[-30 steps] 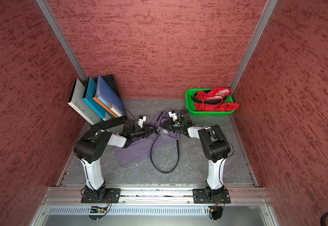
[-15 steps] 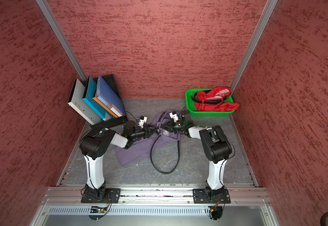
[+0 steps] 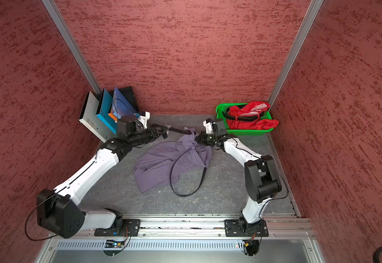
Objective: Remove the belt from the trousers
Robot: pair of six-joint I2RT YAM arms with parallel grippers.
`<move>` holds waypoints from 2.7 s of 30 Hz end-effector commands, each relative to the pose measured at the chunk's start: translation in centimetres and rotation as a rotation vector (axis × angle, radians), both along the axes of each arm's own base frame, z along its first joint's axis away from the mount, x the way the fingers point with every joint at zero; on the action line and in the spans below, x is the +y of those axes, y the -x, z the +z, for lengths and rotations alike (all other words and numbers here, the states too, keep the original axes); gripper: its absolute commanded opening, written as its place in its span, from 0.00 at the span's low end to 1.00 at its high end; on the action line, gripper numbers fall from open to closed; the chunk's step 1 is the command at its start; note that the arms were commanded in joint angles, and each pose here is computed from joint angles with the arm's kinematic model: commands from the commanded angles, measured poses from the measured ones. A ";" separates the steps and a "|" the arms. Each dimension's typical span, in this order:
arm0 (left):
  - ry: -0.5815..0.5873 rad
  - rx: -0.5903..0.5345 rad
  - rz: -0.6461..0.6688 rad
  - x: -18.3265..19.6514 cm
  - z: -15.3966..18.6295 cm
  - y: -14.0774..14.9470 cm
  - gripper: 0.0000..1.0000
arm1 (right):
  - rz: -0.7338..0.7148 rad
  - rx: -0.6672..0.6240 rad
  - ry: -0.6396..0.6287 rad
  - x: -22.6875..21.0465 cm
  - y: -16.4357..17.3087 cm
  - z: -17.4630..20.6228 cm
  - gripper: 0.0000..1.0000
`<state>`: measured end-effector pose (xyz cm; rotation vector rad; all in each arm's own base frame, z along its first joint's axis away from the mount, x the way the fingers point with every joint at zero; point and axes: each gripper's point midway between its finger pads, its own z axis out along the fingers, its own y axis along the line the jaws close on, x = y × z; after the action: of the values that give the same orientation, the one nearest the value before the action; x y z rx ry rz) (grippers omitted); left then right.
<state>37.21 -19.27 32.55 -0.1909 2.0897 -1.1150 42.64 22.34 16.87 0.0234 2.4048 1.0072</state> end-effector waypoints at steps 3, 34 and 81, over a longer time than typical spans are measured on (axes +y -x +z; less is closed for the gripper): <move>-0.087 -0.096 0.131 4.9 7.1 1.8 0.00 | -0.193 0.005 0.267 -5.5 -1.1 -0.8 0.00; 0.047 -0.162 0.442 15.8 18.3 3.6 0.22 | -0.238 0.171 0.443 -9.1 -0.3 -6.1 0.00; 0.167 0.675 0.838 -12.9 -18.7 -8.3 0.64 | -0.052 0.150 0.262 -4.8 5.0 -5.4 0.00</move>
<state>43.87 -32.78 13.27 -1.5260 2.1610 -0.7179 38.21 16.72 9.92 0.0951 2.6742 0.6258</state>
